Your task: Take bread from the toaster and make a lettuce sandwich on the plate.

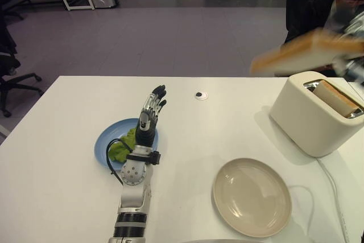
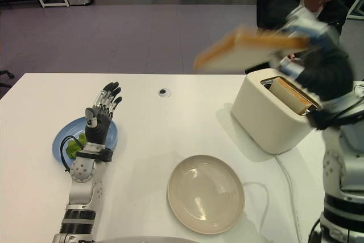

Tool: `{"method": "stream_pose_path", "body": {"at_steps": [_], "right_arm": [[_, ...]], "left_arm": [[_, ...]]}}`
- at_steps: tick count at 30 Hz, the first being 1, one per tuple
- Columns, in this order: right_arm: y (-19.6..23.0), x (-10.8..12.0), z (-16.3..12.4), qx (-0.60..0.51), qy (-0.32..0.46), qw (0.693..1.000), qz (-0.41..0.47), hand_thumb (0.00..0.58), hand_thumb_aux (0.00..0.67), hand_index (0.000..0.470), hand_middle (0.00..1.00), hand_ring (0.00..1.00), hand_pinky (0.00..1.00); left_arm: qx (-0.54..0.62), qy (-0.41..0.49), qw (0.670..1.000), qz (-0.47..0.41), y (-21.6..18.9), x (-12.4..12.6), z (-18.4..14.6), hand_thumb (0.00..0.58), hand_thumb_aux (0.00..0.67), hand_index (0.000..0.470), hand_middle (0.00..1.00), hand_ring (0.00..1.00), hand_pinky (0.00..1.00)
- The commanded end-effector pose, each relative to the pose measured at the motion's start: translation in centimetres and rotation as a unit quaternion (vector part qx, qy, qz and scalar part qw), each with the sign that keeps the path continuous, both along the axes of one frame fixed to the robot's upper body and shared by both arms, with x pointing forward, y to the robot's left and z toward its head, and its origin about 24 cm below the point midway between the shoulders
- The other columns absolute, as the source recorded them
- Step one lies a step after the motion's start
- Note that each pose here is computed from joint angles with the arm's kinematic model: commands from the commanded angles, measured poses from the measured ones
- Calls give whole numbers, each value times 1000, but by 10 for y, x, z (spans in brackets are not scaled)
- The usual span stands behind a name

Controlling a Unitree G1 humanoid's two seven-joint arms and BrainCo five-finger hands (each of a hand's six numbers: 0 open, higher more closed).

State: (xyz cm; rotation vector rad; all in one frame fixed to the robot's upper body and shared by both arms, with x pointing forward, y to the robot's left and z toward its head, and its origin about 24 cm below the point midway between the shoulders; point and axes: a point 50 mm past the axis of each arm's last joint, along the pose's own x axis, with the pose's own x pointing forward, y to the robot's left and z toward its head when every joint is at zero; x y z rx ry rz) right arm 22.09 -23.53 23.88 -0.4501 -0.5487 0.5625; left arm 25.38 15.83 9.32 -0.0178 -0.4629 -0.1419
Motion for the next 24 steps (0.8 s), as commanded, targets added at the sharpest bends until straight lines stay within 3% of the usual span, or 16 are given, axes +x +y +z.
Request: {"method": "stream_pose_path", "body": {"at_steps": [1, 8, 13, 21, 22, 24], "right_arm": [[11, -21, -42, -109, 148, 976, 119, 580, 670, 470, 0, 0, 0], [19, -43, -101, -177, 290, 919, 200, 580, 670, 470, 0, 0, 0], [12, -42, -139, -244, 360, 882, 181, 580, 670, 470, 0, 0, 0], [10, -23, -150, -250, 350, 893, 135, 580, 670, 470, 0, 0, 0], [9, -22, -152, -252, 351, 892, 131, 0, 0, 0, 0, 0, 0], [9, -21, -154, -253, 350, 893, 127, 0, 0, 0, 0, 0, 0]], "left_arm": [[5, 5, 1000, -2, -1, 1, -1, 0, 0, 0, 0, 0, 0], [10, 3, 1000, 5, 4, 2, 0, 0, 0, 0, 0, 0, 0], [10, 3, 1000, 6, 4, 3, 1, 0, 0, 0, 0, 0, 0], [15, -1, 1000, 14, 10, 5, 3, 0, 0, 0, 0, 0, 0], [16, -1, 1000, 15, 11, 5, 3, 0, 0, 0, 0, 0, 0], [23, -5, 1000, 19, 13, 5, 4, 0, 0, 0, 0, 0, 0]]}}
